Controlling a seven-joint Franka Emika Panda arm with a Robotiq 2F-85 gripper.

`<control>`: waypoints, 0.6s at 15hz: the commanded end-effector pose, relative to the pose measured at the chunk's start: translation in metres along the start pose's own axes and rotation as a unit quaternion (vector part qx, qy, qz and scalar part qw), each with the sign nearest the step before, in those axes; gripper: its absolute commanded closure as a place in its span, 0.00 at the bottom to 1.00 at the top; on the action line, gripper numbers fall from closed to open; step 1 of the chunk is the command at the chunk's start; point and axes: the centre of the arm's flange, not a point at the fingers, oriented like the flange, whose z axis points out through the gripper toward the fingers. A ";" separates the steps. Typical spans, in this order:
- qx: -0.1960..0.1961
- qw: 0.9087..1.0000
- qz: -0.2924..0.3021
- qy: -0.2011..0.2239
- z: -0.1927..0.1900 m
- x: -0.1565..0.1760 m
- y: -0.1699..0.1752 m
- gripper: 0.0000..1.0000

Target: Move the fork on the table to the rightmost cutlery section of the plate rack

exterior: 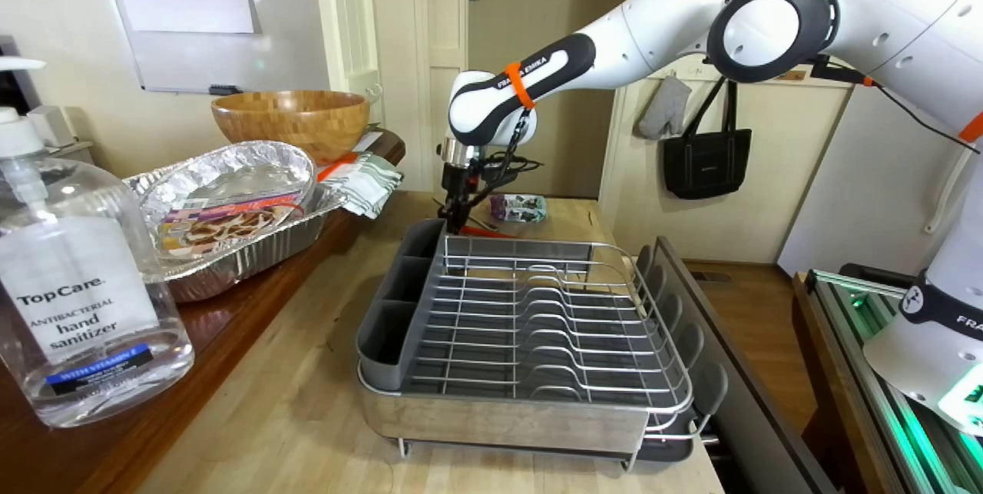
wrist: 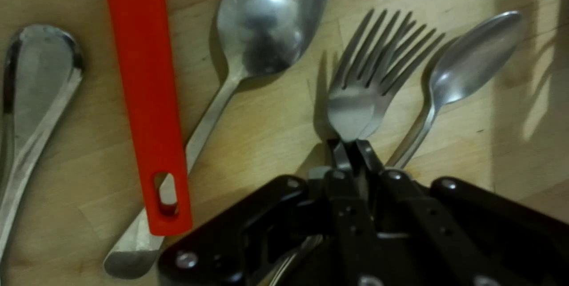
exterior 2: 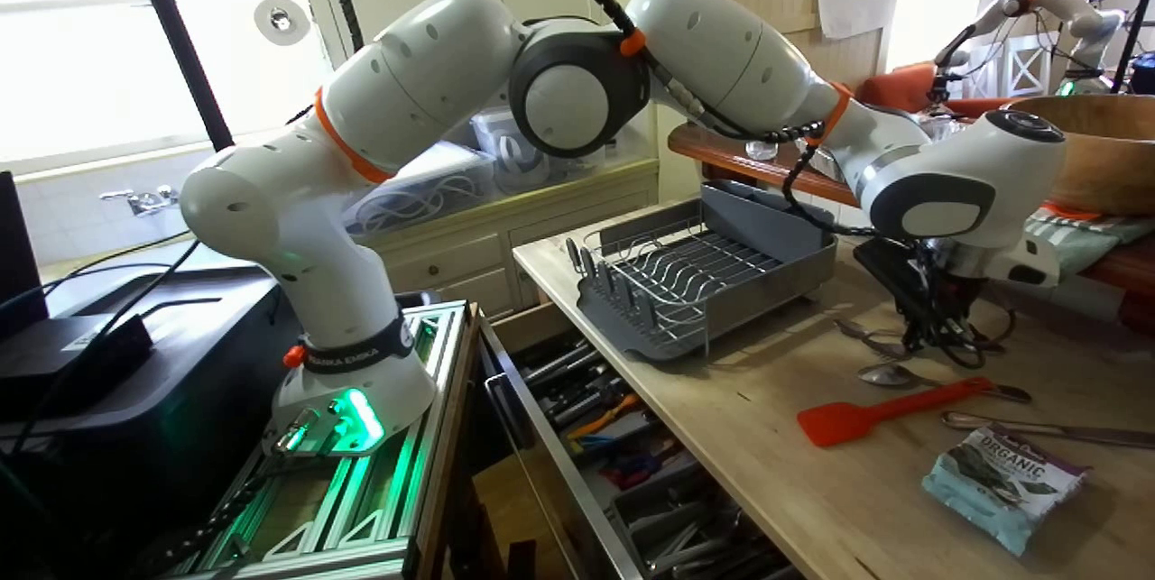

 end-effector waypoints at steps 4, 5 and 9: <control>-0.004 1.000 -0.010 0.004 -0.015 0.002 -0.004 0.98; -0.002 1.000 -0.013 0.004 -0.019 0.001 -0.006 0.98; 0.002 1.000 -0.022 0.007 -0.030 0.001 -0.010 0.98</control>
